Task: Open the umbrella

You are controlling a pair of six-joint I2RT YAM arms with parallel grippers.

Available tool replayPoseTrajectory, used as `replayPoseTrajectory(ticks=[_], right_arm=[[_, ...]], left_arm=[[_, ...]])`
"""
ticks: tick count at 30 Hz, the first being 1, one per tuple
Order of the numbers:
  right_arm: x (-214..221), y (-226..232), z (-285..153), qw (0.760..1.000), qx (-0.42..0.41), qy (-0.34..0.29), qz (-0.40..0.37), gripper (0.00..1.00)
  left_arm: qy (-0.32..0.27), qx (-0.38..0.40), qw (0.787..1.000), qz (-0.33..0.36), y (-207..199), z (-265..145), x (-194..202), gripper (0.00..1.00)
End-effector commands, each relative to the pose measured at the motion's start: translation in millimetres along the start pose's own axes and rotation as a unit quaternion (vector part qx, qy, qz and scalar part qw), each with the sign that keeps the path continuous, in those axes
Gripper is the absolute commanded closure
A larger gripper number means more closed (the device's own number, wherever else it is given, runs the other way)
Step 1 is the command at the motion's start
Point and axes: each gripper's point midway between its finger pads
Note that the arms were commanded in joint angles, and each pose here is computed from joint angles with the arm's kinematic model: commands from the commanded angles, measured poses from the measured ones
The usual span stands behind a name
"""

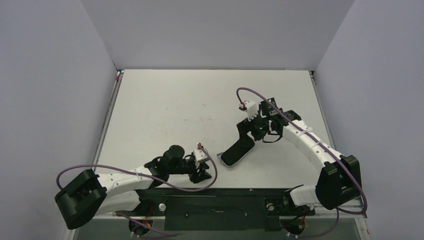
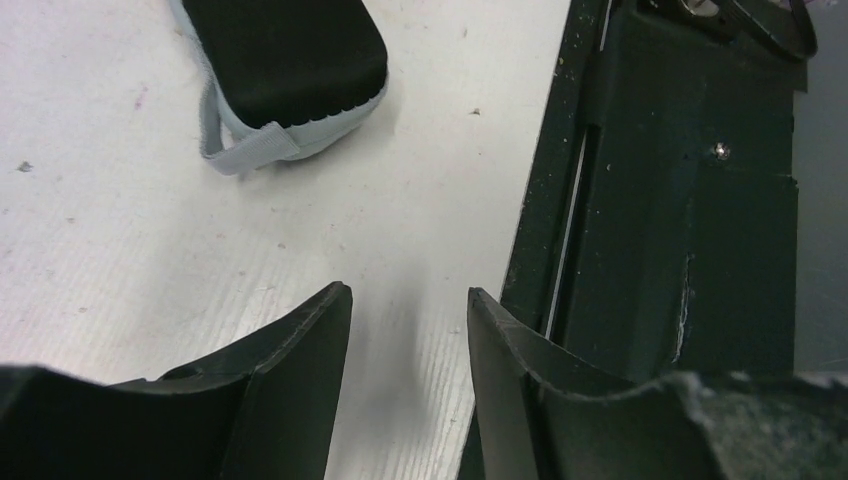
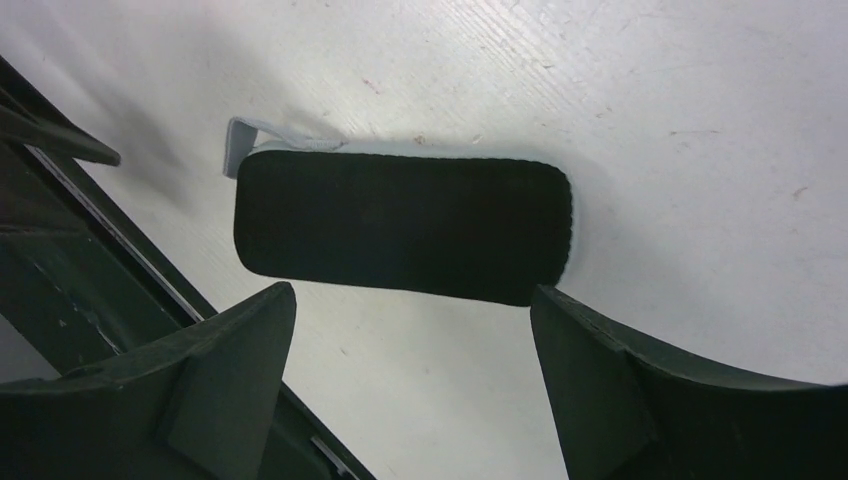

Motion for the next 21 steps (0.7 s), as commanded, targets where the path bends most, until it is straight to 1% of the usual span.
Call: replayPoseTrajectory(ticks=[1, 2, 4, 5, 7, 8, 9, 10, 13, 18, 21], right_arm=[[-26, 18, 18, 0.999, 0.001, -0.049, 0.017, 0.18], [-23, 24, 21, 0.999, -0.012, -0.045, 0.015, 0.2], [-16, 33, 27, 0.999, -0.026, -0.034, 0.009, 0.28], [-12, 35, 32, 0.999, -0.03, -0.027, 0.006, 0.36], [0, 32, 39, 0.999, -0.031, -0.01, 0.001, 0.44], [4, 30, 42, 1.0, -0.029, -0.003, -0.008, 0.46], [11, 26, 45, 1.0, -0.029, 0.008, -0.01, 0.49], [17, 23, 46, 0.999, -0.027, 0.019, -0.019, 0.5], [32, 15, 52, 0.998, -0.027, 0.05, -0.029, 0.52], [46, 6, 60, 0.994, -0.034, 0.086, -0.051, 0.53], [51, 2, 64, 0.992, -0.042, 0.105, -0.06, 0.55]], left_arm=[[-0.057, 0.003, 0.997, 0.047, -4, 12, -20, 0.57], [-0.062, 0.007, 0.997, 0.043, -6, 16, -20, 0.57], [-0.064, 0.01, 0.997, 0.032, -7, 21, -19, 0.59], [-0.066, 0.012, 0.997, 0.03, -8, 23, -19, 0.61], [-0.071, 0.012, 0.997, 0.03, -7, 30, -22, 0.62], [-0.064, 0.009, 0.998, 0.026, -5, 34, -17, 0.63], [-0.074, 0.005, 0.997, 0.027, -2, 37, -24, 0.63], [-0.066, 0.002, 0.998, 0.023, 1, 42, -18, 0.63], [-0.071, -0.006, 0.997, 0.023, 8, 54, -22, 0.63], [-0.077, -0.006, 0.996, 0.04, 15, 70, -32, 0.64], [-0.074, -0.011, 0.996, 0.048, 21, 77, -30, 0.64]])
Point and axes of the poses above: each gripper's point midway between its finger pads, its own z axis out along the fingers, its own y axis along the line the jaws close on, x = y × z, and after that the axes turned 3 degrees about z, right-handed
